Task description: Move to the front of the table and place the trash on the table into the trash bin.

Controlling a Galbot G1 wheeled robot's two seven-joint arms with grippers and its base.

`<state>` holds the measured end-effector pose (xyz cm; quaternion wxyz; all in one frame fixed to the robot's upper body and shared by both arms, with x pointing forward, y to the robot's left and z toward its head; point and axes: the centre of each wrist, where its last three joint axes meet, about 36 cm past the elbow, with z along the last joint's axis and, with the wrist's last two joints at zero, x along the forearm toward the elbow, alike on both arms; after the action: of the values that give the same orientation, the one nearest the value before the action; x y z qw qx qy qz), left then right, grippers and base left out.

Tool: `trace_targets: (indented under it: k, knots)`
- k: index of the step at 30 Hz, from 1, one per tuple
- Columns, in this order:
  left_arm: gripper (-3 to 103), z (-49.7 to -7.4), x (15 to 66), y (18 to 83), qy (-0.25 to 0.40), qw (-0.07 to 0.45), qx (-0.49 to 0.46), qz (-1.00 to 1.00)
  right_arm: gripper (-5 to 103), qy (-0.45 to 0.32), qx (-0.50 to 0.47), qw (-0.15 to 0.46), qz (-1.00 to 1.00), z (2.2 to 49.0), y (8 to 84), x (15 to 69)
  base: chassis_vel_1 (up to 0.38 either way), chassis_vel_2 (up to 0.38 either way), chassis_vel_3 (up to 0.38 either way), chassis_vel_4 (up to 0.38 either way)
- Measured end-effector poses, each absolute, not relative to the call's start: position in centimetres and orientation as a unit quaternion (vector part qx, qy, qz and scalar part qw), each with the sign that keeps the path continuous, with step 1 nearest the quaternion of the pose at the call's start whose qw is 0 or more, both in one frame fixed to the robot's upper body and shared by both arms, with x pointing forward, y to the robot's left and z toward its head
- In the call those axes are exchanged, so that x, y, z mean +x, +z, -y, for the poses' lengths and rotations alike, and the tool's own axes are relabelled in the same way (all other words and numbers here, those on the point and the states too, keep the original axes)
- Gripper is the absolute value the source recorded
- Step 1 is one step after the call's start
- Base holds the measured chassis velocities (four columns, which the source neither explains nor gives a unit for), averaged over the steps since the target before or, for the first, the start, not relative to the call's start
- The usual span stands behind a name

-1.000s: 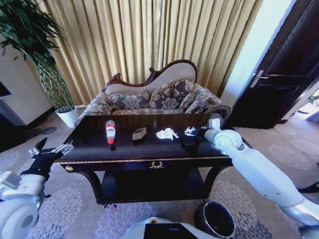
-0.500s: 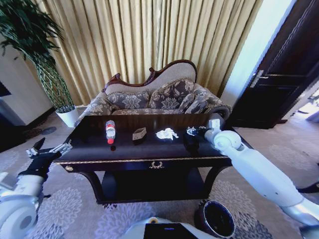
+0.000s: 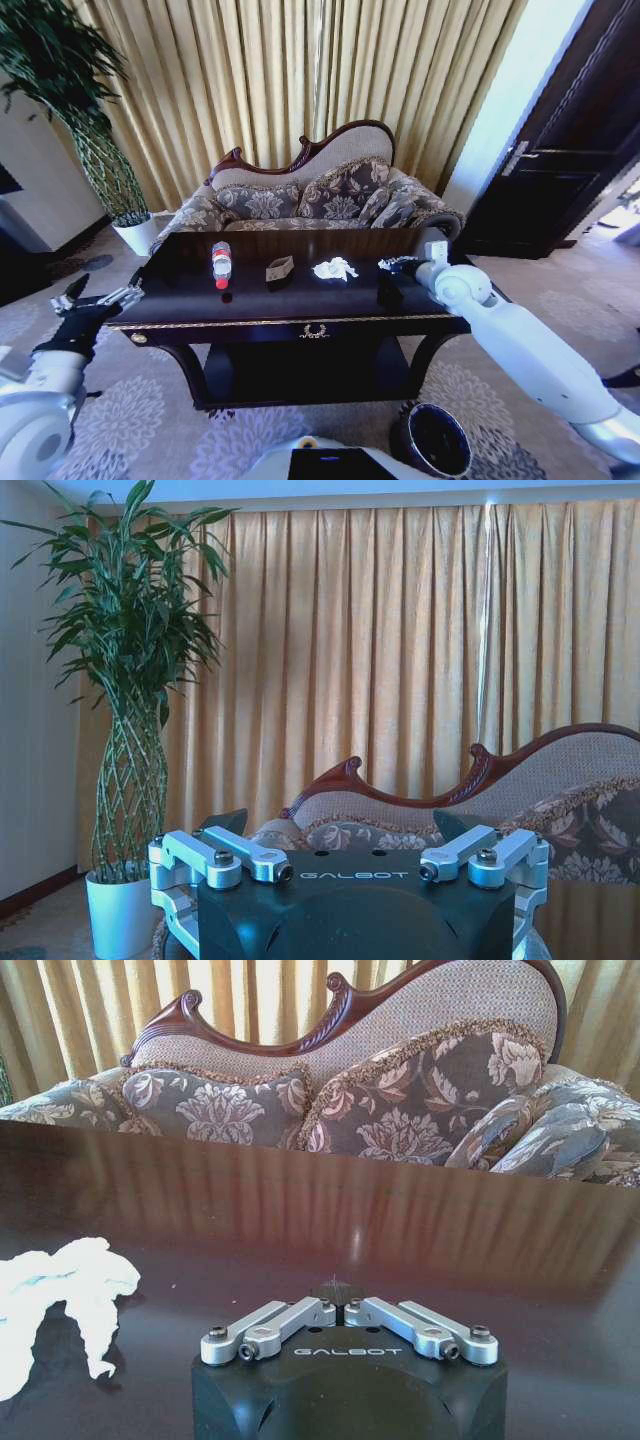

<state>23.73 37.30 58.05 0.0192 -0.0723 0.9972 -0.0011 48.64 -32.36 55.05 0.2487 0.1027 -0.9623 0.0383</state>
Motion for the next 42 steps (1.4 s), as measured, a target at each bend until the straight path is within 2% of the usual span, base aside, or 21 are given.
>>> trace_targets:
  k: [9, 14, 17, 19, 22, 29, 35, 42]
  knots:
    - [100, -37.5, 23.7, 58.0, -0.002, 0.021, -0.07, -0.997, 0, 0.035, 0.103, 0.242, 0.964, 32.5, 55.3, 48.5, 0.0, 0.0, 0.0, 0.0]
    - [100, -37.5, 23.7, 57.9, -0.003, 0.022, -0.07, -0.997, 0, 0.026, 0.102, 0.217, 0.97, 32.7, 56.6, 48.2, 0.0, 0.0, 0.0, 0.0]
    - [100, -37.6, 23.8, 57.8, -0.003, 0.022, -0.071, -0.997, 0, 0.016, 0.09, 0.163, 0.982, 33.5, 57.6, 47.4, 0.0, 0.0, 0.0, 0.0]
    - [100, -37.7, 23.8, 57.8, -0.003, 0.022, -0.072, -0.997, 0, 0.017, 0.088, 0.158, 0.983, 33.6, 57.7, 47.3, 0.0, 0.0, 0.0, 0.0]
    - [100, -38.2, 24.1, 57.5, -0.004, 0.023, -0.073, -0.997, 0, 0.021, 0.062, 0.084, 0.994, 35.1, 58.4, 45.4, 0.0, 0.0, 0.0, 0.0]
    - [100, -38.3, 24.4, 57.3, -0.011, 0.033, -0.073, -0.997, 0, 0.012, 0.026, 0.017, 0.999, 36.6, 58.0, 42.6, 0.0, 0.0, 0.0, 0.0]
    - [100, -38.1, 24.9, 57.5, -0.015, 0.041, -0.064, -0.997, 0, 0.004, 0.011, 0.016, 1.0, 35.8, 57.5, 41.6, 0.0, 0.0, 0.0, 0.0]
    - [100, -38.4, 25.5, 57.6, -0.015, 0.039, -0.055, -0.998, 0, 0.03, -0.023, 0.035, 0.999, 35.8, 54.2, 40.3, 0.0, 0.0, 0.0, 0.0]
